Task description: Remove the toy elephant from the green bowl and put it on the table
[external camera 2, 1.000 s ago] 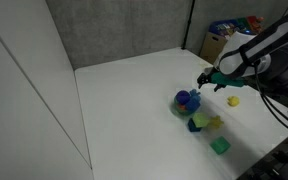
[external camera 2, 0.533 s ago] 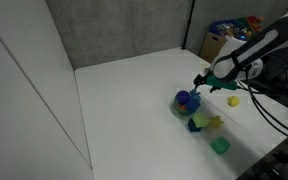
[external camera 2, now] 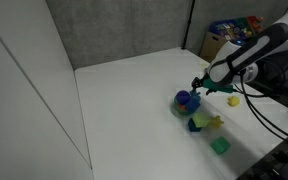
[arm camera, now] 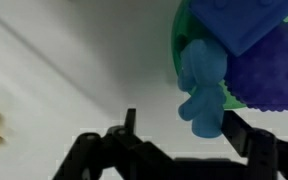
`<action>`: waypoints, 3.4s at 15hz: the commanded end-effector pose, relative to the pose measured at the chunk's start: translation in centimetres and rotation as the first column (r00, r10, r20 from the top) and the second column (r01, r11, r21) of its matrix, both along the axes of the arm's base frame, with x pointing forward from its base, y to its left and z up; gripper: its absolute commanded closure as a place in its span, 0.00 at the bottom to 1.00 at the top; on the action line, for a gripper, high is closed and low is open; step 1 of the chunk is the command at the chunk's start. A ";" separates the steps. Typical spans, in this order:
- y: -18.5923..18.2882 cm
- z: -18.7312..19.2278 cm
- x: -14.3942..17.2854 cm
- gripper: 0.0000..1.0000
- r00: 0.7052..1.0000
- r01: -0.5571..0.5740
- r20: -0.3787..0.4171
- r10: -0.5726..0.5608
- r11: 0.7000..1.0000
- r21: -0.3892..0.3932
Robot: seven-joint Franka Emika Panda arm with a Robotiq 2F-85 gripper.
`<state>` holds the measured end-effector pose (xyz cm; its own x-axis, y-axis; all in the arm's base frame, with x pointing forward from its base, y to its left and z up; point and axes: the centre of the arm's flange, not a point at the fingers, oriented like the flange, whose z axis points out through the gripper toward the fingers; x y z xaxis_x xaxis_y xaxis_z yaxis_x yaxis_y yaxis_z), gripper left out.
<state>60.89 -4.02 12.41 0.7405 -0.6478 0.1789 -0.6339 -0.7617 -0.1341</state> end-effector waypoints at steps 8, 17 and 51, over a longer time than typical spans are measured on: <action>-0.3 0.3 0.6 0.95 0.999 0.007 0.034 -0.006 1.000 -0.027; 0.6 2.1 0.4 0.98 0.998 -0.002 0.061 0.005 0.998 -0.056; 3.2 -1.3 0.1 0.66 0.997 -0.010 0.081 0.008 1.000 0.024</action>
<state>60.35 -1.01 11.38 0.7338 -0.6437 0.2172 -0.6158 -0.7652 -0.1878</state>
